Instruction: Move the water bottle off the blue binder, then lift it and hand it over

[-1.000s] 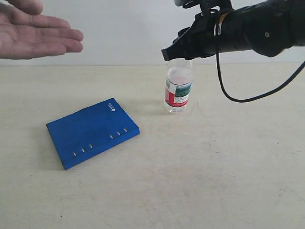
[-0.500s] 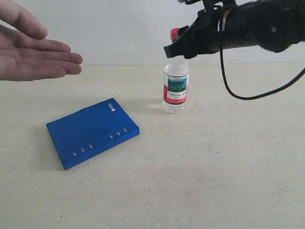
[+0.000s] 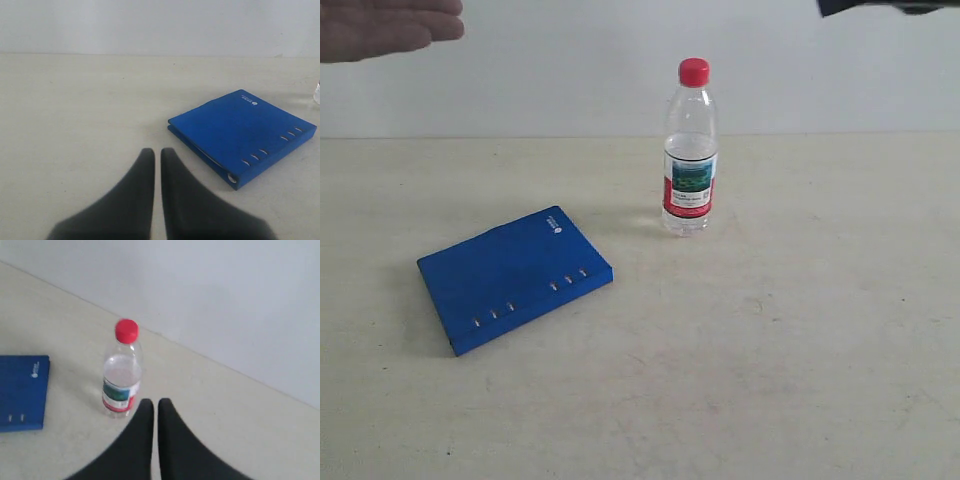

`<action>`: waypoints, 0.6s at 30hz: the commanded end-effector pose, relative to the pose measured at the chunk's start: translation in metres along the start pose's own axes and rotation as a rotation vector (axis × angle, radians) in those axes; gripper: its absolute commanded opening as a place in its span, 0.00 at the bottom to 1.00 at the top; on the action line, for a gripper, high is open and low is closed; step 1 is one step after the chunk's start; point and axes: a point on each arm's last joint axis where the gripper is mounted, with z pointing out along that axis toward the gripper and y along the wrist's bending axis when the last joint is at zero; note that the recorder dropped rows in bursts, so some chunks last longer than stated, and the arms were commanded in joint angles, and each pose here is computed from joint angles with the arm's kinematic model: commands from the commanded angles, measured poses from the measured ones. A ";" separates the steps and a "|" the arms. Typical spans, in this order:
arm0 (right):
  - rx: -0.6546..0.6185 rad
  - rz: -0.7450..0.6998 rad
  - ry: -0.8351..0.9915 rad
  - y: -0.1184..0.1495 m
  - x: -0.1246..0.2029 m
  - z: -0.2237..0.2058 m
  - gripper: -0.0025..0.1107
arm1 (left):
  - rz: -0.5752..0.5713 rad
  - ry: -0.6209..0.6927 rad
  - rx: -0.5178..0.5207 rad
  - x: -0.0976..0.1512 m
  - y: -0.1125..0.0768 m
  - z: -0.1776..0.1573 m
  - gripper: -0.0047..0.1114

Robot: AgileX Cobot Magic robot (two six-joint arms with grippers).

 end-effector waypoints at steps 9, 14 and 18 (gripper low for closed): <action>-0.298 0.549 -0.586 0.033 0.194 -0.088 0.02 | -0.423 -0.112 0.103 -0.012 -0.007 -0.001 0.08; -0.339 0.610 -0.289 0.055 0.238 -0.034 0.27 | -0.521 -0.155 0.125 -0.016 -0.007 -0.002 0.08; -0.377 0.593 -0.121 0.067 0.226 0.000 0.51 | -0.550 -0.106 0.137 -0.012 -0.009 -0.002 0.08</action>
